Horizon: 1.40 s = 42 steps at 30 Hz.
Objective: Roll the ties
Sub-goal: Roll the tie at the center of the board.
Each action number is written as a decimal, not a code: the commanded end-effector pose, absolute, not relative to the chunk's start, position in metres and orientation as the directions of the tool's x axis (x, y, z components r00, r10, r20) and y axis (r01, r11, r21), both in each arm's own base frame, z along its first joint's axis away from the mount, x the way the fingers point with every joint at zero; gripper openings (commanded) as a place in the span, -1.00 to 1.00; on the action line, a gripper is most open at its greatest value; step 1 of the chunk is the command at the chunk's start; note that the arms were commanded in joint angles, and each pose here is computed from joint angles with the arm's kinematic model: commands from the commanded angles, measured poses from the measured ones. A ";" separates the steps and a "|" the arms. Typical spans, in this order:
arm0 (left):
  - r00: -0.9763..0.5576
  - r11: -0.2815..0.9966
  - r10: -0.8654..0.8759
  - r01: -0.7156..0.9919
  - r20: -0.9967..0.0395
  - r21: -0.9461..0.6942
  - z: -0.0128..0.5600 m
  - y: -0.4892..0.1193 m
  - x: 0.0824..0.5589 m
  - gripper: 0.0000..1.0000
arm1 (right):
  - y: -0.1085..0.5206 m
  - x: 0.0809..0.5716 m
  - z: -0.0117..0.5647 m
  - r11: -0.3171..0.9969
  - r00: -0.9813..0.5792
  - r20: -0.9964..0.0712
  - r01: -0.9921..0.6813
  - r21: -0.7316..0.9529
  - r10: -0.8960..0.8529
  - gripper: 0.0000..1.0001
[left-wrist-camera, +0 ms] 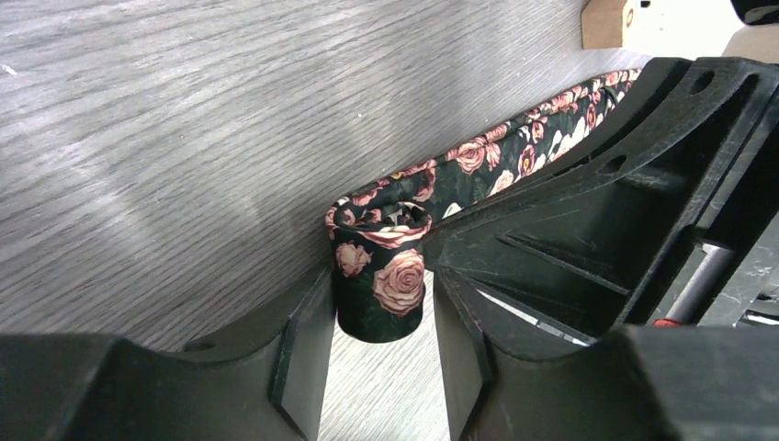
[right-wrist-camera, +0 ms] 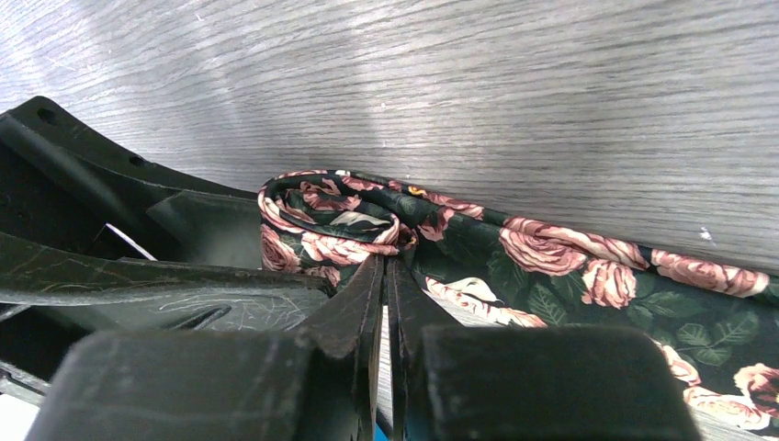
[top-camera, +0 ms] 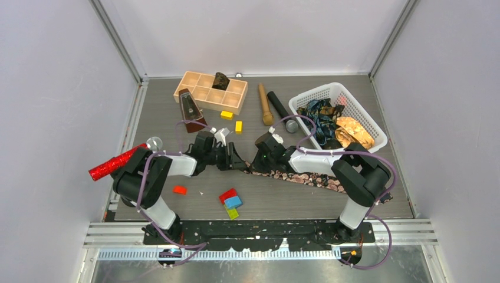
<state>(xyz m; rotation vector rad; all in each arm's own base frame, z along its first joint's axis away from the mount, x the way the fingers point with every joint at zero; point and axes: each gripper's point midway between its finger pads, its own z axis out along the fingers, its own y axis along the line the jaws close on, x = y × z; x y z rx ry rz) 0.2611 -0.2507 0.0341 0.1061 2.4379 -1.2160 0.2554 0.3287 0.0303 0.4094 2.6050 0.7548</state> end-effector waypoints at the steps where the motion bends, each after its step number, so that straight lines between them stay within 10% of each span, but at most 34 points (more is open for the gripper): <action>1: -0.908 0.630 -0.148 0.218 -0.391 -0.746 0.031 -0.251 0.266 -0.07 | 0.313 0.253 0.023 0.838 -0.873 -0.310 0.180 0.515 0.377 -0.79; 27: -0.852 0.718 -0.235 0.172 -0.467 -0.675 0.046 -0.240 0.275 -0.47 | 0.308 0.257 0.070 0.826 -0.841 -0.413 0.067 0.559 0.348 -0.50; 42: -0.841 0.717 -0.245 0.177 -0.482 -0.674 0.053 -0.243 0.278 -0.52 | 0.260 0.266 0.030 0.961 -0.836 -0.515 0.051 0.271 0.190 -0.74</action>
